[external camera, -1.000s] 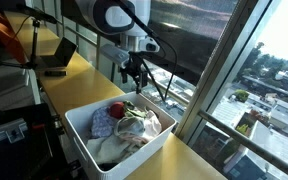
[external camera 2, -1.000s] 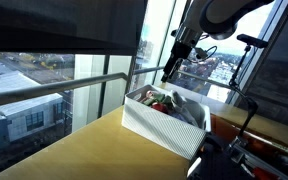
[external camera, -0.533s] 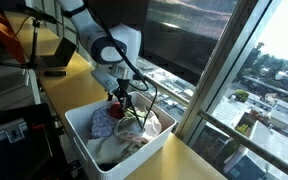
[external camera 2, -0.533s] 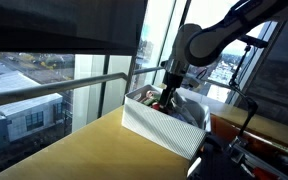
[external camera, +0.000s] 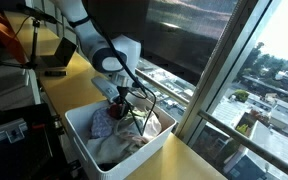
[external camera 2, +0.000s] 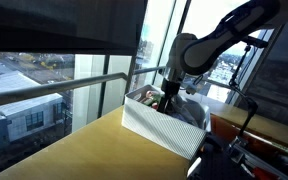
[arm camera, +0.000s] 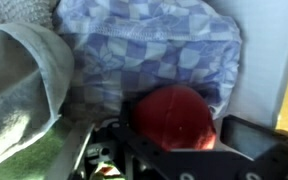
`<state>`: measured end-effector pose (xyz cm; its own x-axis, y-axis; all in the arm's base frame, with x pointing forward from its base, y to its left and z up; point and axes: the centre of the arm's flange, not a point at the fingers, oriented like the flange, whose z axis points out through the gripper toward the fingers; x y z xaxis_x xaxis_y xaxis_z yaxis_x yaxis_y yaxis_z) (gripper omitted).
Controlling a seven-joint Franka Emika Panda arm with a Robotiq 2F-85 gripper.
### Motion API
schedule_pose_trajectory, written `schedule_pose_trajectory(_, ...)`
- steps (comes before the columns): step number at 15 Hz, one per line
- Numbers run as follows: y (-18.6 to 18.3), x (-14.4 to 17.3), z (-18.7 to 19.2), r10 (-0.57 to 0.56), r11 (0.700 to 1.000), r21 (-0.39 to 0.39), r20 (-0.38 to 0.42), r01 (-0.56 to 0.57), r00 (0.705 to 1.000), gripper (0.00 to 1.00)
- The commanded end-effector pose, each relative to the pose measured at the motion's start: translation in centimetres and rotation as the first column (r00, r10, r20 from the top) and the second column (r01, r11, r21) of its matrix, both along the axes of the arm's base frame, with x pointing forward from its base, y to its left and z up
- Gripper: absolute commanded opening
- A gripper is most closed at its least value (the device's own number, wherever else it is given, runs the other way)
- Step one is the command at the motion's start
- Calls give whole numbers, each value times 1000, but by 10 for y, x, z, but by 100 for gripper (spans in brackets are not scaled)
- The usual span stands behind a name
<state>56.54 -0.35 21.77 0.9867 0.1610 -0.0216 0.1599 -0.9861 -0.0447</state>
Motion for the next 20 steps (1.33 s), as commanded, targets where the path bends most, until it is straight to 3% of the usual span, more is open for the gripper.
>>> schedule_pose_trajectory(1, -5, 9, -3, 22, 1000, 2, 6, -22, 1000, 58)
schedule_pose_trajectory(7, -26, 10, 25, 15, 1000, -4, 20, -14, 1000, 12)
schedule_pose_trajectory(9, -31, 7, 36, 10, 1000, -10, 24, -10, 1000, 1)
schedule_pose_trajectory(12, -29, -1, 70, 3, 1000, -16, 30, -3, 1000, 3)
schedule_pose_trajectory(15, -7, -6, 138, 25, 999, -41, 86, -22, 996, 3)
schedule_pose_trajectory(17, 16, -7, 181, 70, 996, -66, 134, -61, 989, 3)
schedule_pose_trajectory(20, 78, -21, 234, 157, 984, -105, 168, -141, 973, 3)
